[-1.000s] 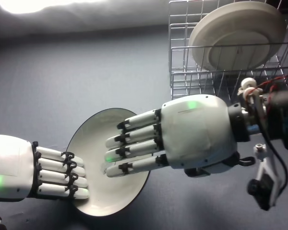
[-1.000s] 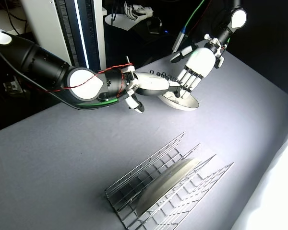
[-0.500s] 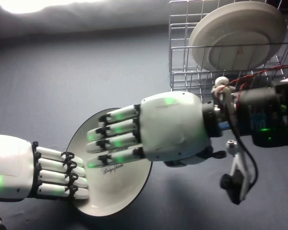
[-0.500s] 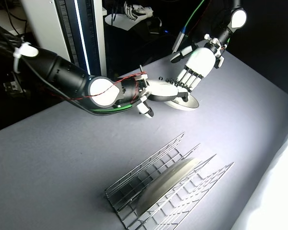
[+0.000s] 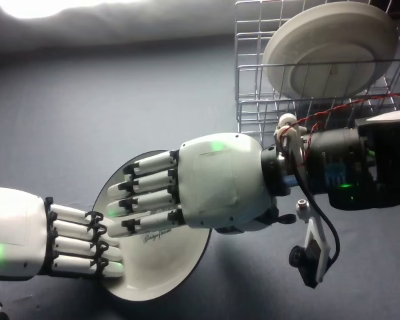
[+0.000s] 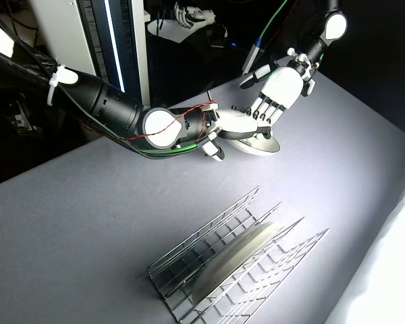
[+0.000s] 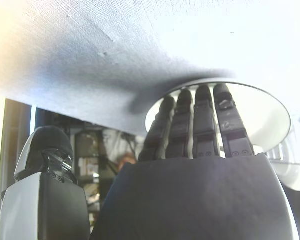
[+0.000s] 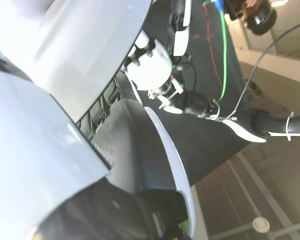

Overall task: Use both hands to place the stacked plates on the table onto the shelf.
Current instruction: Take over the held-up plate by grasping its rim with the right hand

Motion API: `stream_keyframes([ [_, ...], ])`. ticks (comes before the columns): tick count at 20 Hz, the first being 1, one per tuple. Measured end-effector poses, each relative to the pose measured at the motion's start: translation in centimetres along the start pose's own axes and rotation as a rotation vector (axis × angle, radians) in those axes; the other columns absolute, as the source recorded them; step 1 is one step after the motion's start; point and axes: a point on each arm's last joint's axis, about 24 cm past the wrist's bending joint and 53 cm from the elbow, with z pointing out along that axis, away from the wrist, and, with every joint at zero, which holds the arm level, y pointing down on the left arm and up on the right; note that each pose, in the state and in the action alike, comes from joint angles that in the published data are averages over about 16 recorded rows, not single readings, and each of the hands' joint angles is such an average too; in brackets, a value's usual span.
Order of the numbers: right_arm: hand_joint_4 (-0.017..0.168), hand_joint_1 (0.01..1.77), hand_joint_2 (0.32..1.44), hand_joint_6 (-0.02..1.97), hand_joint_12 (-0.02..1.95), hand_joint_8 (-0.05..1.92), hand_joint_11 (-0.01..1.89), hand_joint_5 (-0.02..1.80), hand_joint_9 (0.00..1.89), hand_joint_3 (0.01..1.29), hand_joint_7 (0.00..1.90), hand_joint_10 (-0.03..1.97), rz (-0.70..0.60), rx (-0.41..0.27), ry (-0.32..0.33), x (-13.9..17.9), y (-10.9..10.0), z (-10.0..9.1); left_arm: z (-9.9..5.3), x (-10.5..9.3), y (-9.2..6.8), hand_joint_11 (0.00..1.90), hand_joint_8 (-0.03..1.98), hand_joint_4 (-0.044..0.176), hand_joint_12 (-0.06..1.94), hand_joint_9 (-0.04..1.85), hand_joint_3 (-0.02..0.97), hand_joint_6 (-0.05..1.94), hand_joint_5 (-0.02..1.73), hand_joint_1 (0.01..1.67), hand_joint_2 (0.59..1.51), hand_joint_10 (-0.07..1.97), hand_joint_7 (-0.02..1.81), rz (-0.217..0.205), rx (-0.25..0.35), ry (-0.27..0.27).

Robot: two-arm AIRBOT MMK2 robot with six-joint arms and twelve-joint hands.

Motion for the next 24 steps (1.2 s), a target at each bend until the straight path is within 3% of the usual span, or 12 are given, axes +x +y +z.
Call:
stream_keyframes([
  [13, 0.003, 1.20, 1.00, 0.03, 0.67, 0.01, 0.02, 0.03, 0.05, 0.01, 0.02, 0.03, 0.009, 0.016, 0.007, 0.76, -0.22, 0.08, 0.00, 0.00, -0.01, 0.02, -0.01, -0.009, 0.08, 0.06, 0.020, -0.03, 0.03, 0.02, 1.068, -0.02, 0.04, 0.000, 0.000, 0.000],
  [18, 0.003, 1.21, 1.01, 0.03, 0.85, 0.02, 0.02, 0.11, 0.15, 0.01, 0.13, 0.05, 0.011, 0.022, 0.004, 0.77, -0.30, 0.12, 0.00, 0.00, -0.01, 0.02, -0.01, -0.009, 0.08, 0.06, 0.020, -0.03, 0.03, 0.02, 1.072, -0.02, 0.04, 0.000, 0.000, 0.000],
  [24, 0.002, 1.24, 1.03, 0.04, 1.15, 0.02, 0.09, 0.35, 0.40, 0.01, 0.39, 0.10, 0.017, 0.021, -0.013, 0.33, -0.21, 0.34, 0.00, 0.00, -0.01, 0.02, -0.01, -0.009, 0.08, 0.06, 0.020, -0.03, 0.03, 0.02, 1.078, -0.02, 0.04, 0.000, 0.000, 0.000],
])
